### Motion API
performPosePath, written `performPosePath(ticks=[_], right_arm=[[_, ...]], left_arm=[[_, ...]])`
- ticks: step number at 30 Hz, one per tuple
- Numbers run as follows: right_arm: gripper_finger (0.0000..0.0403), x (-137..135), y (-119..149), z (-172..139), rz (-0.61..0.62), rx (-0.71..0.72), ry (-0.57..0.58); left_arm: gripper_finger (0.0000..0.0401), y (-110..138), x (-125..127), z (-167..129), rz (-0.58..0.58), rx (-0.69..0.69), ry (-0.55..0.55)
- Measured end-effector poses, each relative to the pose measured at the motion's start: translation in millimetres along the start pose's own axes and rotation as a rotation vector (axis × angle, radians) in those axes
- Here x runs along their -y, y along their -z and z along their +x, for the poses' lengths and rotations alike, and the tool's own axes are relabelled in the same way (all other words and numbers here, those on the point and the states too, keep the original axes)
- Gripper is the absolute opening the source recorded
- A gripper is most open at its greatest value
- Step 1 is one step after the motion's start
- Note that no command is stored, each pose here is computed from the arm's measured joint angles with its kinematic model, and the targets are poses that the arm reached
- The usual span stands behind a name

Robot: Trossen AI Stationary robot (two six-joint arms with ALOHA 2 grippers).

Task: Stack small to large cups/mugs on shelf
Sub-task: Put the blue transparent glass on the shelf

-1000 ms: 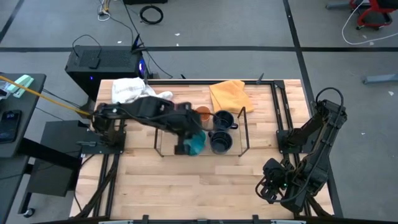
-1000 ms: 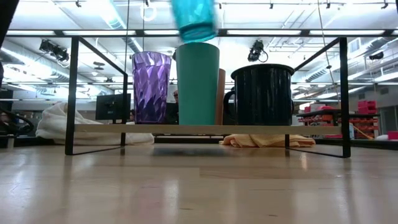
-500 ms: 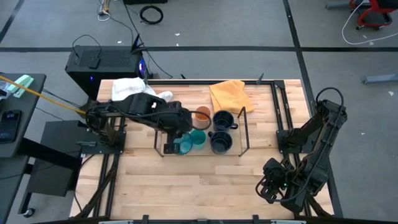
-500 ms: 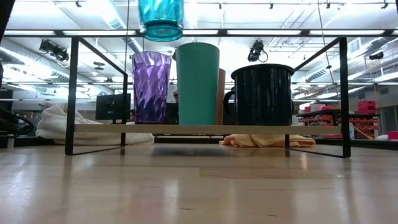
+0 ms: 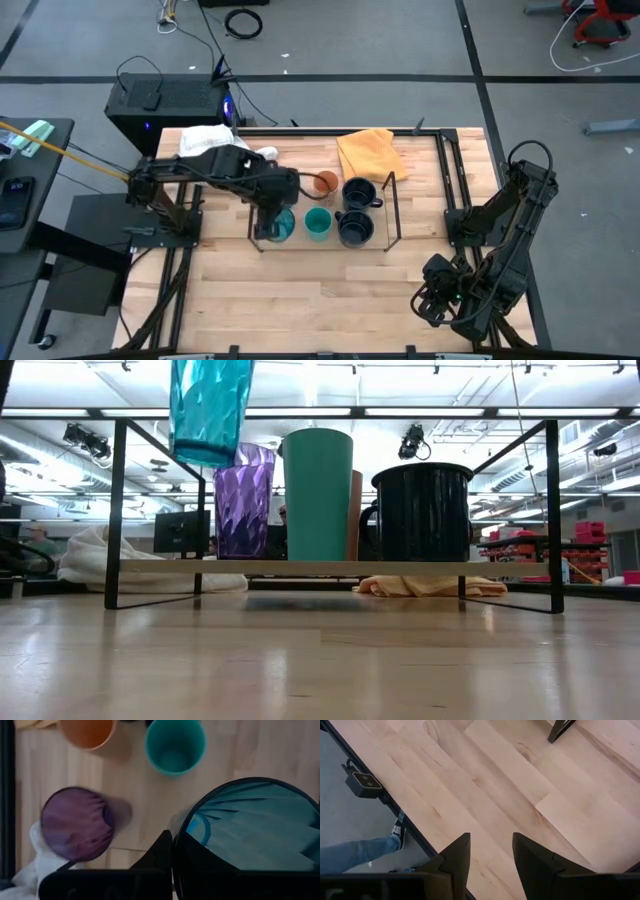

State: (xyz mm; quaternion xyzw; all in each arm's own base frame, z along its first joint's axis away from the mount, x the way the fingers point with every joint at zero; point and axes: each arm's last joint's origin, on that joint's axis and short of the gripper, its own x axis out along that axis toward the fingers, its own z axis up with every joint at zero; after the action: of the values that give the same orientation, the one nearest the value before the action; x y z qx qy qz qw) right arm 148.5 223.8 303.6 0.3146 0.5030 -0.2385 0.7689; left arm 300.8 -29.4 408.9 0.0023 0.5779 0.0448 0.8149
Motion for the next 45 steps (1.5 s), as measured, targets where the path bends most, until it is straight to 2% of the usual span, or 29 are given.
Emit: performPosePath(ticks=[5, 10, 12, 21, 32, 45], right_arm=[[0.0153, 0, 0, 0, -0.009, 0.001, 0.003], [0.0153, 1, 0, 0, -0.004, 0.002, 0.005], [0.0153, 0, 0, 0, -0.001, 0.002, 0.005], [0.0153, 0, 0, 0, 0.007, 0.002, 0.004], [0.0153, 0, 0, 0, 0.008, 0.009, 0.003], [0.0153, 0, 0, 0, 0.014, 0.008, 0.003]], left_arm=[[0.0014, 7, -19, 0, -0.059, 0.005, -0.021], [0.0014, 5, -30, 4, -0.118, 0.089, 0.017], [0.0014, 5, -33, 9, -0.135, 0.083, 0.017], [0.0014, 11, -33, 35, -0.148, 0.04, 0.028], [0.0014, 35, -40, 33, -0.299, 0.194, 0.018], [0.0014, 53, -39, 52, -0.34, 0.123, -0.004]])
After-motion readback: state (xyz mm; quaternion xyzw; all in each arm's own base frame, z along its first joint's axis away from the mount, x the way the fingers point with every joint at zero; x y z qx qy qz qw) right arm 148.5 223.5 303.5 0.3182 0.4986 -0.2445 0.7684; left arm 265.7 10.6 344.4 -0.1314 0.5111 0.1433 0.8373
